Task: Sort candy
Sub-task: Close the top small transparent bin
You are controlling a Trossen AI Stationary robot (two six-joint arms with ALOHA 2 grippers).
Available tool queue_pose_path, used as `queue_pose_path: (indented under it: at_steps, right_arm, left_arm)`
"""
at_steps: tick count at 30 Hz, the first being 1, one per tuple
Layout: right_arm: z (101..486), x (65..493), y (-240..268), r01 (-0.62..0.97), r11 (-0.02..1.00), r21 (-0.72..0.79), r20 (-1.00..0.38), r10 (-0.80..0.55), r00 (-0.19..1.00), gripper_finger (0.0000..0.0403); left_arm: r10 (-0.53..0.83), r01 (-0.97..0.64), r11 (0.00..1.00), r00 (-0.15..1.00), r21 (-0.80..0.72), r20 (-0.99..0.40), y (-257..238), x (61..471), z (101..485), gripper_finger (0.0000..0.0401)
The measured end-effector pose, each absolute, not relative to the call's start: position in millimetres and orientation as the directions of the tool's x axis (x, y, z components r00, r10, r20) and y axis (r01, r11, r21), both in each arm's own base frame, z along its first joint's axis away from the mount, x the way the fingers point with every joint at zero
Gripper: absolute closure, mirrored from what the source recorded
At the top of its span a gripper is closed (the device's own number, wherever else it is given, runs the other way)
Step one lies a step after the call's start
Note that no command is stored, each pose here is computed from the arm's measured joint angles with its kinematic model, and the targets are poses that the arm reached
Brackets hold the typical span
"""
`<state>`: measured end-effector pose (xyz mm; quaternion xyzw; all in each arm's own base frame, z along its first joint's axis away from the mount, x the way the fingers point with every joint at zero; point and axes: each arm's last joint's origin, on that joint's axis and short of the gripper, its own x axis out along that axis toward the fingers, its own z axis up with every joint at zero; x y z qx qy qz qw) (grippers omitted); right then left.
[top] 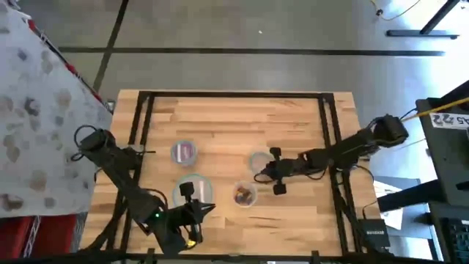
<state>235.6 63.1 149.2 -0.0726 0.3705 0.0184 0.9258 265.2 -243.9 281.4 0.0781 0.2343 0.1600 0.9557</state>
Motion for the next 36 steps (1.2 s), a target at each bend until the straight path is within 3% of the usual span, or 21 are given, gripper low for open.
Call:
queue_pose_path:
  at_steps: [5,8,12,17,22,26,30,36]
  right_arm:
    - [146.8,235.0,71.3,-0.063,0.995,-0.084,-0.686,-0.012,0.728,0.04]
    - [141.2,237.5,74.6,-0.066,0.99,-0.124,-0.684,-0.037,0.729,0.0374]
    - [124.4,241.9,74.9,-0.025,0.98,-0.195,-0.699,-0.122,0.705,0.0297]
    - [108.9,254.8,79.0,0.0,0.982,-0.188,-0.675,-0.13,0.727,0.0181]
    - [97.3,275.0,79.8,0.084,0.976,-0.201,-0.679,-0.201,0.706,0.0131]
    - [90.5,288.7,73.5,0.182,0.97,-0.164,-0.694,-0.244,0.677,0.0141]
    - [85.8,291.6,59.8,0.263,0.951,-0.161,-0.726,-0.295,0.621,0.0182]
    - [84.1,289.7,57.0,0.273,0.947,-0.172,-0.742,-0.306,0.596,0.031]
  left_arm:
    - [0.339,-0.268,0.938,0.842,0.219,-0.419,-244.5,265.7,282.0,0.0398]
    - [0.339,-0.269,0.938,0.843,0.219,-0.418,-244.5,265.9,282.1,0.0398]
    - [0.338,-0.265,0.938,0.843,0.225,-0.419,-244.5,265.9,282.1,0.0398]
    - [0.34,-0.265,0.937,0.842,0.227,-0.418,-244.1,266.2,282.1,0.0398]
    - [0.34,-0.266,0.937,0.842,0.227,-0.418,-243.9,266.5,282.1,0.0398]
    - [0.34,-0.266,0.937,0.842,0.227,-0.418,-243.9,266.5,282.2,0.0398]
    - [0.34,-0.265,0.937,0.843,0.227,-0.417,-244.0,266.6,282.2,0.0398]
    - [0.341,-0.266,0.937,0.842,0.228,-0.418,-243.9,266.4,282.1,0.0398]
